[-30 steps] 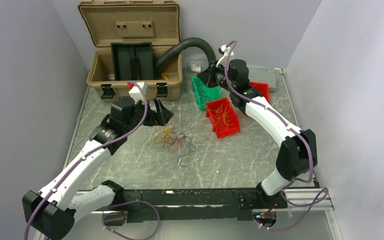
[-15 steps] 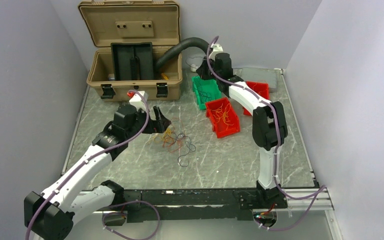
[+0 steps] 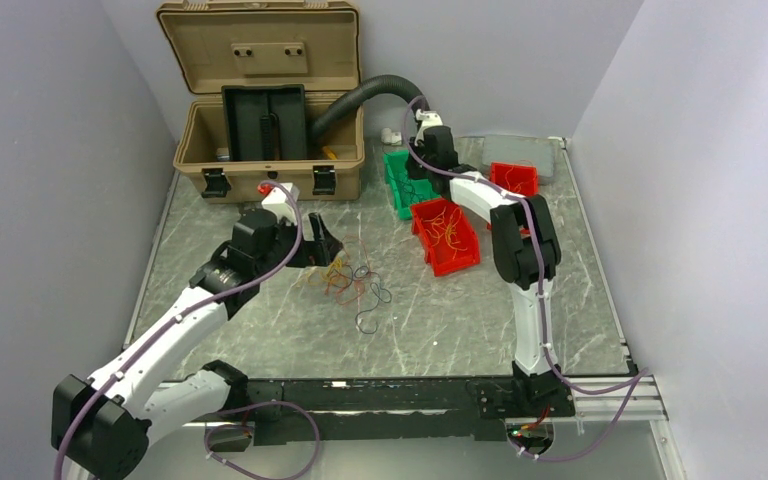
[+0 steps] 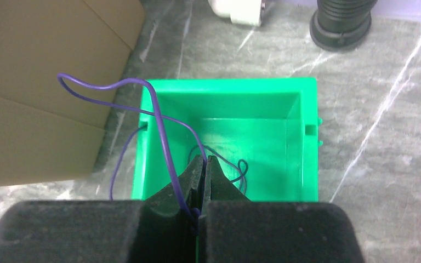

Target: Untangle the cables

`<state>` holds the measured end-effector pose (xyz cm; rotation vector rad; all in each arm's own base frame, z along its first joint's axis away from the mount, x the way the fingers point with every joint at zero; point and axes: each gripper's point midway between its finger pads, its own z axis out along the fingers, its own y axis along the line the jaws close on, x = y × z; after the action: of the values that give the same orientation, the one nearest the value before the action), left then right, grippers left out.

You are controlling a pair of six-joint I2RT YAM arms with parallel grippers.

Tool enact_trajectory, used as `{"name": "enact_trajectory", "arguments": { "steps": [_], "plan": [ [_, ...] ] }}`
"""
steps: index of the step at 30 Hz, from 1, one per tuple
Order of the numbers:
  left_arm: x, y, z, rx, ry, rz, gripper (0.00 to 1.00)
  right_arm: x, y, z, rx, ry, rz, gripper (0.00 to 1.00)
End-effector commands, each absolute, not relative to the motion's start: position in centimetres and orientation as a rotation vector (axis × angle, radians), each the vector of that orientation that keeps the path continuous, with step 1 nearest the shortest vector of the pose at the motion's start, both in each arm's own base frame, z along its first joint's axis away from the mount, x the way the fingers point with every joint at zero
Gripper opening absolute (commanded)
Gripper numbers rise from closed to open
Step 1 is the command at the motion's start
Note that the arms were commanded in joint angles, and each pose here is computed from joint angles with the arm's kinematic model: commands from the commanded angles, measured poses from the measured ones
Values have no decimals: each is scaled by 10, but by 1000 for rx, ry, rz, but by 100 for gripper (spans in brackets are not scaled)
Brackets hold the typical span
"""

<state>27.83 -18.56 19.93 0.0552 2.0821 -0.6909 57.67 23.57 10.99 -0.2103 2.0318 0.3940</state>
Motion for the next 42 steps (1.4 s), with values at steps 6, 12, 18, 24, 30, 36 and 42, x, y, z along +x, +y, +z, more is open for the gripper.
{"name": "enact_trajectory", "arguments": {
  "steps": [6, 12, 18, 24, 30, 36, 42],
  "plan": [
    [287, -193, 209, 81, 2037, -717, 99, 565, 211, 50, -146, 2265, 233, 0],
    [286, -192, 209, 80, 2038, -714, 99, 567, 208, 60, -148, 2283, 208, 25],
    [285, -192, 211, 78, 2034, -723, 99, 569, 214, 113, -161, 2213, 250, 47],
    [283, -191, 212, 79, 2033, -722, 99, 558, 213, 151, -150, 2191, 269, 58],
    [283, -191, 209, 81, 2052, -715, 99, 536, 210, 177, -100, 2156, 331, 84],
    [283, -195, 206, 89, 2065, -734, 99, 518, 207, 188, -100, 2176, 355, 85],
    [286, -197, 202, 97, 2080, -729, 99, 489, 213, 192, -123, 2154, 440, 84]
  ]
}}
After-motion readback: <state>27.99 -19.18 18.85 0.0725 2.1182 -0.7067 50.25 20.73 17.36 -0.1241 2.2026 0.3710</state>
